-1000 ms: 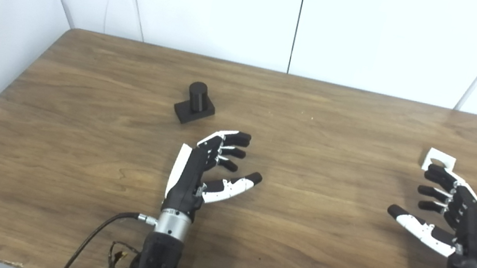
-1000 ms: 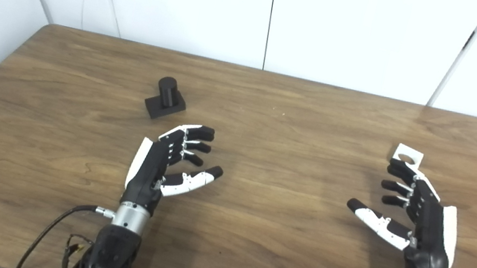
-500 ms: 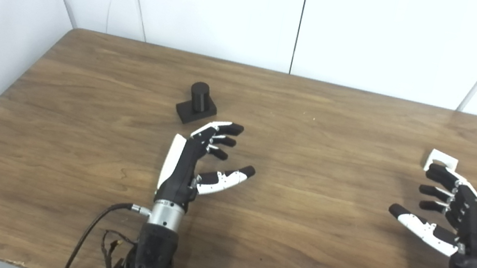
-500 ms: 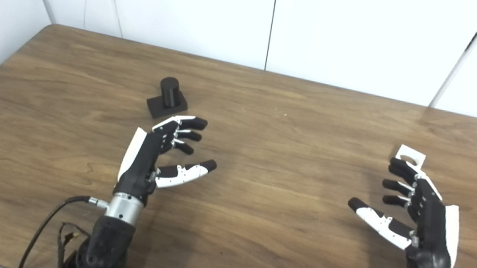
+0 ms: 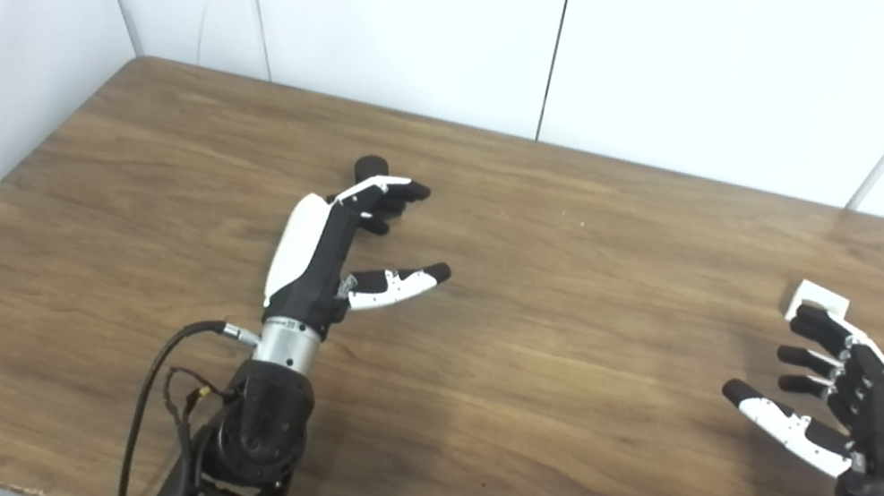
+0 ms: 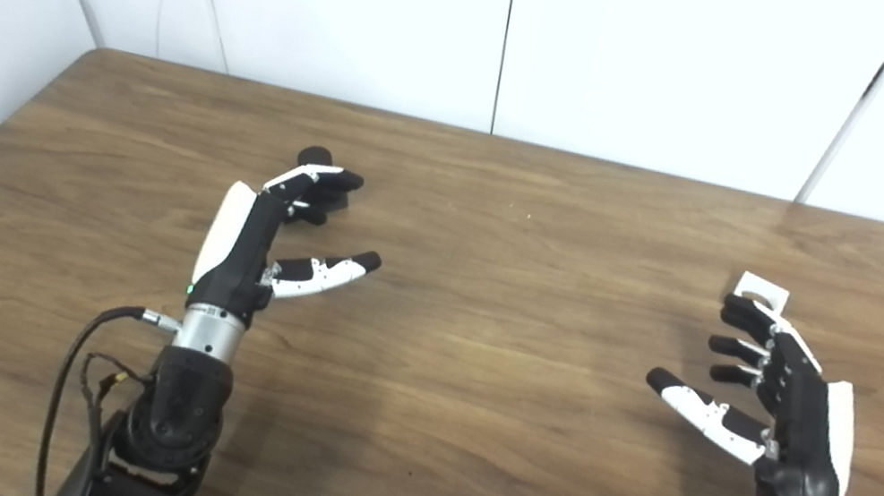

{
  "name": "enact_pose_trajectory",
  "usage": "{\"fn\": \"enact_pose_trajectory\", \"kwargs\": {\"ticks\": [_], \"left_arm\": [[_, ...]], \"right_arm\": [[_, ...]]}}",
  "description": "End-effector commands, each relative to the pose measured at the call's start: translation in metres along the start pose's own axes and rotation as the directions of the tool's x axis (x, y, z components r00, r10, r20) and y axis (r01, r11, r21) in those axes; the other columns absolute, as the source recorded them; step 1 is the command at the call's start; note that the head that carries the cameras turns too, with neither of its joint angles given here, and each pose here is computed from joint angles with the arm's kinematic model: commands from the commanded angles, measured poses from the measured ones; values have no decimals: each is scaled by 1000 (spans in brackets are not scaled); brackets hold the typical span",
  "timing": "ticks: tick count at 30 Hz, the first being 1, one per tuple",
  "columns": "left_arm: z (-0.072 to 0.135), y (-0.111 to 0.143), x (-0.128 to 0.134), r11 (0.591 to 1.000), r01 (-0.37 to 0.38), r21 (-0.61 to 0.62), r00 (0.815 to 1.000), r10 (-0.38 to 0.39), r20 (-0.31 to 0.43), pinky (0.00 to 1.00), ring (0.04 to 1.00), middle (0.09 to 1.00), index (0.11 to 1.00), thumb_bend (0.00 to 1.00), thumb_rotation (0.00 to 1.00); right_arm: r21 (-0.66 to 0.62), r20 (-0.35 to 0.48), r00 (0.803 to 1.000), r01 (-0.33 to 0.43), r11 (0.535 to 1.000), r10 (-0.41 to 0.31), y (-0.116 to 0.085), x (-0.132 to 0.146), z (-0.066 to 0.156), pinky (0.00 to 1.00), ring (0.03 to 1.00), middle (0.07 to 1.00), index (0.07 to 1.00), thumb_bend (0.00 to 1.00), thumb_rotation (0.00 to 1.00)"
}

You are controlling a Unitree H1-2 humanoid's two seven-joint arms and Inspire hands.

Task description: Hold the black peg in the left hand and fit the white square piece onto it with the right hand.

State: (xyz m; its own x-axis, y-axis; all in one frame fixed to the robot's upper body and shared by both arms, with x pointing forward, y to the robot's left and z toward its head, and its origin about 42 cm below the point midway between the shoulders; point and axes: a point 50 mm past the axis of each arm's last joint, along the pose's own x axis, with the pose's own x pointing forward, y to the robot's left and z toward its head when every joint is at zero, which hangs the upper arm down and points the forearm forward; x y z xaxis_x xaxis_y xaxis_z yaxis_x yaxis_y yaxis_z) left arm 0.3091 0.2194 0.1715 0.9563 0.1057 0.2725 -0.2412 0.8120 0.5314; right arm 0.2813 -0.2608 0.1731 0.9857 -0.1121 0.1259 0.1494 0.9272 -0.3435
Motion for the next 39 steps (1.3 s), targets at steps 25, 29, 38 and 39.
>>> {"fn": "enact_pose_trajectory", "kwargs": {"ticks": [25, 29, 38, 39], "left_arm": [[29, 48, 70, 936, -112, 334, 994, 98, 57, 979, 999, 978, 744, 766, 329], [28, 52, 79, 912, -92, 400, 996, 90, 24, 999, 1000, 998, 762, 797, 383], [16, 57, 99, 864, -59, 500, 994, 97, -52, 1000, 1000, 1000, 769, 842, 385], [14, 58, 102, 855, -54, 516, 993, 99, -60, 1000, 1000, 1000, 769, 844, 387]], "right_arm": [[4, 88, 996, 10, 1000, -11, -3, 9, 21, 565, 673, 759, 742, 655, 0], [-2, 87, 996, 13, 1000, -12, -3, 9, 22, 559, 669, 757, 739, 656, 0], [12, 81, 997, 9, 1000, -10, -3, 8, 21, 578, 683, 766, 747, 645, 0], [11, 82, 997, 9, 1000, -10, -3, 8, 21, 578, 683, 766, 747, 646, 0]]}}
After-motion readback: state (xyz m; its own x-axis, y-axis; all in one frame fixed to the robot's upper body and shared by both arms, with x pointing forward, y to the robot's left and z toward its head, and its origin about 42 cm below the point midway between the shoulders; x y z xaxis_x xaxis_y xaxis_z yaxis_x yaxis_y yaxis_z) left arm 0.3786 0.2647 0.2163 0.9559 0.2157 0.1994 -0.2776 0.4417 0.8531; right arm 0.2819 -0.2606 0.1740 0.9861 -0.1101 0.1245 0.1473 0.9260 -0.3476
